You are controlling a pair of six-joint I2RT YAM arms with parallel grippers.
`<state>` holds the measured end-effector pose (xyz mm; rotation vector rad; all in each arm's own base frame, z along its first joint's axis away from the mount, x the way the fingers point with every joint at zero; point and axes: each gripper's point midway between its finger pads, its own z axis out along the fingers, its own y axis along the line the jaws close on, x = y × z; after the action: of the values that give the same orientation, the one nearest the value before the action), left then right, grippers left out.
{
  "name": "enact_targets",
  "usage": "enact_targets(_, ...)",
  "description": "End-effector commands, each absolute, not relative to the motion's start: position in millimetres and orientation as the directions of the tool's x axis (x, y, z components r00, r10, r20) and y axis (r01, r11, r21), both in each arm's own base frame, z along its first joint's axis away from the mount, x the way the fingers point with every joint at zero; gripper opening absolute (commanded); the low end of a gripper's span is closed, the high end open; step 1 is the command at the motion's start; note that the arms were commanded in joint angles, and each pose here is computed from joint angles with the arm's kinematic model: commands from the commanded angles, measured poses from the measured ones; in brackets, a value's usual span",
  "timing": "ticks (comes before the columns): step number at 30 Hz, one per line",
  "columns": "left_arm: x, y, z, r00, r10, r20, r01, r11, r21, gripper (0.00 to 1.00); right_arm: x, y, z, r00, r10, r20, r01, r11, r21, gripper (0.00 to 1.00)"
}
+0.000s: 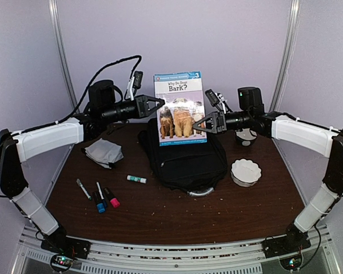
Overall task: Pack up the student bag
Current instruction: Pass from the left arm to the right, then pick up the largest pocket of the bag from the student bag.
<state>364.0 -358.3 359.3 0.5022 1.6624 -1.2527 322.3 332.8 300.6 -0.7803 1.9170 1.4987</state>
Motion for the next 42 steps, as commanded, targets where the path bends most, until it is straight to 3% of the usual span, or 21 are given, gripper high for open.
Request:
enact_targets(1, 364.1, -341.2, 412.4, -0.323, -0.329, -0.887, 0.812, 0.384, -0.438, 0.00, 318.5, 337.1, 288.8, -0.676, -0.117, -0.728, -0.733, 0.203, 0.649, 0.18)
enact_targets(9, 365.8, -342.7, 408.6, -0.332, -0.330, -0.884, 0.810, 0.380, -0.447, 0.00, 319.0, 338.4, 288.8, -0.678, -0.114, -0.726, -0.732, 0.202, 0.651, 0.14)
enact_targets(12, 366.5, -342.7, 405.5, -0.333, -0.318, -0.888, 0.807, 0.390, -0.443, 0.00, 319.0, 338.5, 291.8, -0.673, -0.112, -0.731, -0.736, 0.201, 0.647, 0.03)
enact_targets(14, 368.4, -343.2, 400.4, -0.343, -0.300, -0.890, 0.799, 0.405, -0.445, 0.00, 320.5, 336.4, 293.1, -0.667, -0.109, -0.737, -0.741, 0.210, 0.639, 0.00)
enact_targets(17, 373.3, -342.2, 389.0, -0.364, -0.277, -0.889, 0.774, 0.441, -0.454, 0.29, 322.5, 330.6, 297.5, -0.645, -0.097, -0.758, -0.756, 0.225, 0.615, 0.00)
enact_targets(22, 381.6, -335.5, 363.2, -0.384, -0.251, -0.889, 0.725, 0.514, -0.459, 0.48, 336.7, 308.6, 306.3, -0.590, -0.086, -0.803, -0.775, 0.337, 0.534, 0.00)
enact_targets(26, 383.4, -333.6, 331.4, -0.415, -0.150, -0.897, 0.703, 0.573, -0.421, 0.50, 355.9, 274.8, 301.4, -0.578, -0.106, -0.809, -0.746, 0.470, 0.472, 0.00)
enact_targets(30, 368.5, -347.1, 298.1, -0.436, 0.010, -0.900, 0.756, 0.547, -0.360, 0.44, 361.5, 241.0, 295.3, -0.561, -0.150, -0.814, -0.729, 0.555, 0.400, 0.00)
enact_targets(36, 346.1, -366.0, 255.6, -0.375, 0.267, -0.888, 0.793, 0.589, -0.158, 0.50, 355.7, 196.9, 268.7, -0.599, -0.140, -0.788, -0.664, 0.637, 0.391, 0.00)
enact_targets(42, 313.2, -408.1, 220.0, -0.277, 0.502, -0.819, 0.878, 0.478, -0.003, 0.54, 351.3, 157.4, 254.7, -0.587, -0.082, -0.806, -0.600, 0.712, 0.365, 0.00)
